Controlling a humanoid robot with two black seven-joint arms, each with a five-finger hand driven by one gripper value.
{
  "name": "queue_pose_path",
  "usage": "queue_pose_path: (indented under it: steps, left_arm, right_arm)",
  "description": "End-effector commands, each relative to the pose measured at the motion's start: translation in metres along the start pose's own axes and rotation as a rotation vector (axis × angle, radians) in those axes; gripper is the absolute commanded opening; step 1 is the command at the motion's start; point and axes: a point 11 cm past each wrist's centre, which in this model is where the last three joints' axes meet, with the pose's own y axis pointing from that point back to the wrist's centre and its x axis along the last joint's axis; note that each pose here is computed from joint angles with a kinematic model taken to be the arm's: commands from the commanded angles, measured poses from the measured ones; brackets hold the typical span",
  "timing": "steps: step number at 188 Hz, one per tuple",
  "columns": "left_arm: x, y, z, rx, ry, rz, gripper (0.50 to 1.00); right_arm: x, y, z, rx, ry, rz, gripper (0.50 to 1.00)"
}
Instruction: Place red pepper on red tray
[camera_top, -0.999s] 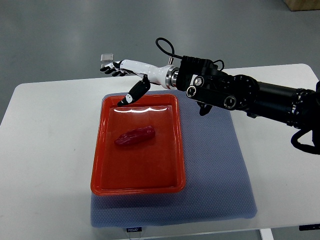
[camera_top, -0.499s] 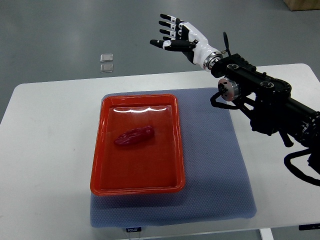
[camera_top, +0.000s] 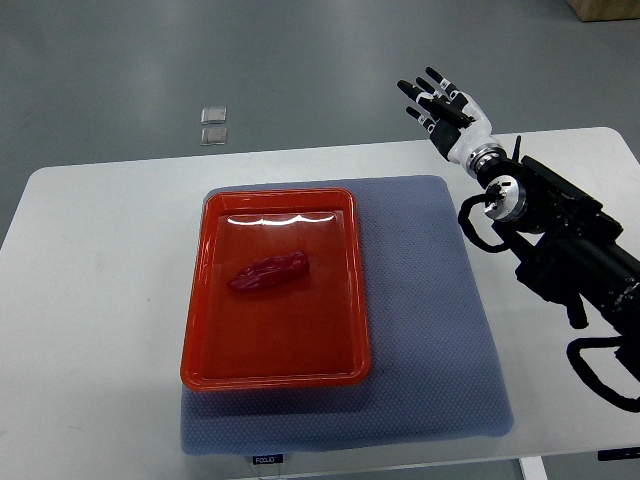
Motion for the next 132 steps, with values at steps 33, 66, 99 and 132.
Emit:
queue_pose_path:
  steps: [33,66,99,132]
  left_arm:
    - [0.0,0.0,0.0,0.0,-0.001,-0.001,1.0]
    - [0.0,0.0,0.0,0.0,0.0,0.0,1.0]
    - [0.0,0.0,0.0,0.0,-0.001,-0.001,1.0]
    - [-0.001,0.0,0.0,-0.001,0.002,-0.004,1.0]
  right_arm:
    - [0.017,0.006,0.0,0.007,-0.002,0.017,0.915]
    - [0.025,0.009,0.002,0.031,-0.003,0.037,0.915]
    - [0.029,0.011,0.004,0.032,0.0,0.046,0.917]
    - [0.033,0.013,0.008,0.027,0.002,0.052,0.917]
